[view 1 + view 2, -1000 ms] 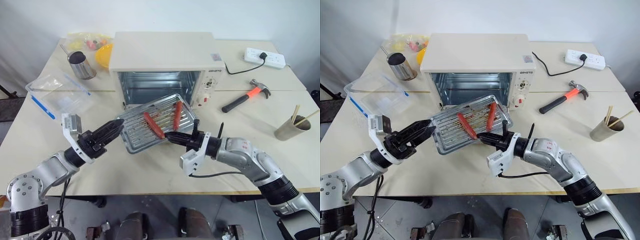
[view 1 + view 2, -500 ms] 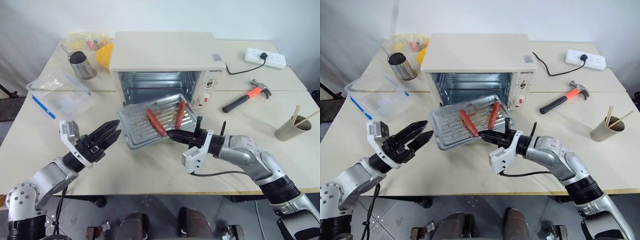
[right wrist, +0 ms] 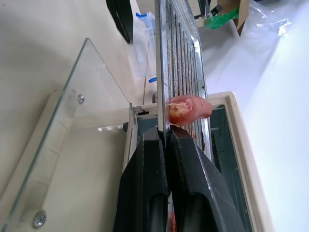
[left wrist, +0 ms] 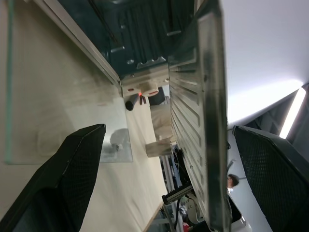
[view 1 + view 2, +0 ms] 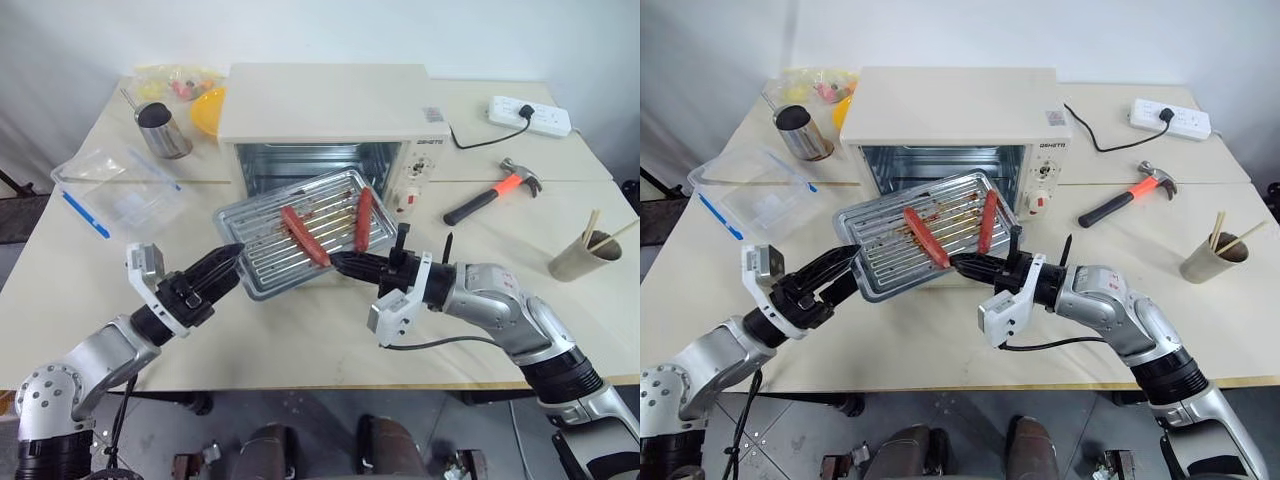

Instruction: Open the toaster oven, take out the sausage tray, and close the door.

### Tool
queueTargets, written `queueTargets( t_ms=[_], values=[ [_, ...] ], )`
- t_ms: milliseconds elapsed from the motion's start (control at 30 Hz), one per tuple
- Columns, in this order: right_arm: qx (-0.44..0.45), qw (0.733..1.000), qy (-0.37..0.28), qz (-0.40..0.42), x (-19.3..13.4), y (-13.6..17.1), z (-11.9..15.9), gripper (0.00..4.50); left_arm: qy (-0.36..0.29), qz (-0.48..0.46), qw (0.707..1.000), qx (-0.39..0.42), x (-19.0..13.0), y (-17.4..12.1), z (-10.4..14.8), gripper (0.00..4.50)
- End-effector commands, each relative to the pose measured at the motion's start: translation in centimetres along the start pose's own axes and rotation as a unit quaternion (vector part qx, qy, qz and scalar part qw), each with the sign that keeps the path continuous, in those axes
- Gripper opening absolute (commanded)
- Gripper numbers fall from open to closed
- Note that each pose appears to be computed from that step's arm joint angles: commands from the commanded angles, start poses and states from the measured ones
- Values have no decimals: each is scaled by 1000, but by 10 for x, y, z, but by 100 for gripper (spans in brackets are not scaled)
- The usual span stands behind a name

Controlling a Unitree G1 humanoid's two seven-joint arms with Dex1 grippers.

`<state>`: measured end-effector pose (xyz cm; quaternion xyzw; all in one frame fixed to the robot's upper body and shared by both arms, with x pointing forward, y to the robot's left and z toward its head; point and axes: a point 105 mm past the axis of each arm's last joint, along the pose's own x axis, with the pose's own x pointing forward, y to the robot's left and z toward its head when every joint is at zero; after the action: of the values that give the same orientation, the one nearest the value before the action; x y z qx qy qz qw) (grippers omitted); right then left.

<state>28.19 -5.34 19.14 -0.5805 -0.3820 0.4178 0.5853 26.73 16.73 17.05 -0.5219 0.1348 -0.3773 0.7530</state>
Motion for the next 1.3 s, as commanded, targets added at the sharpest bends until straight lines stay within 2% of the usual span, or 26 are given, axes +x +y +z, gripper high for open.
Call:
queueTargets(
  t_ms=[33,367,500,900,1167,1300],
  values=[
    [-13,999,-30,-17,-1,-11,14,6,10,-24,1000,-6,6,-8,-4,450],
    [-11,999,-41,1,-2,-8,17,6,31,-16,999,-20,9,-2,-15,450],
    [-11,999,-43,4,-3,-7,16,0,29,-16,999,-25,7,0,-16,367],
    [47,998,-46,16,-5,-8,21,0,17,8,999,-49,5,9,-24,10],
    [63,996,-53,32,-4,-9,30,0,-1,15,998,-69,1,16,-25,2],
    [64,995,-57,44,-3,-8,33,115,-11,18,997,-77,1,19,-23,0]
  ],
)
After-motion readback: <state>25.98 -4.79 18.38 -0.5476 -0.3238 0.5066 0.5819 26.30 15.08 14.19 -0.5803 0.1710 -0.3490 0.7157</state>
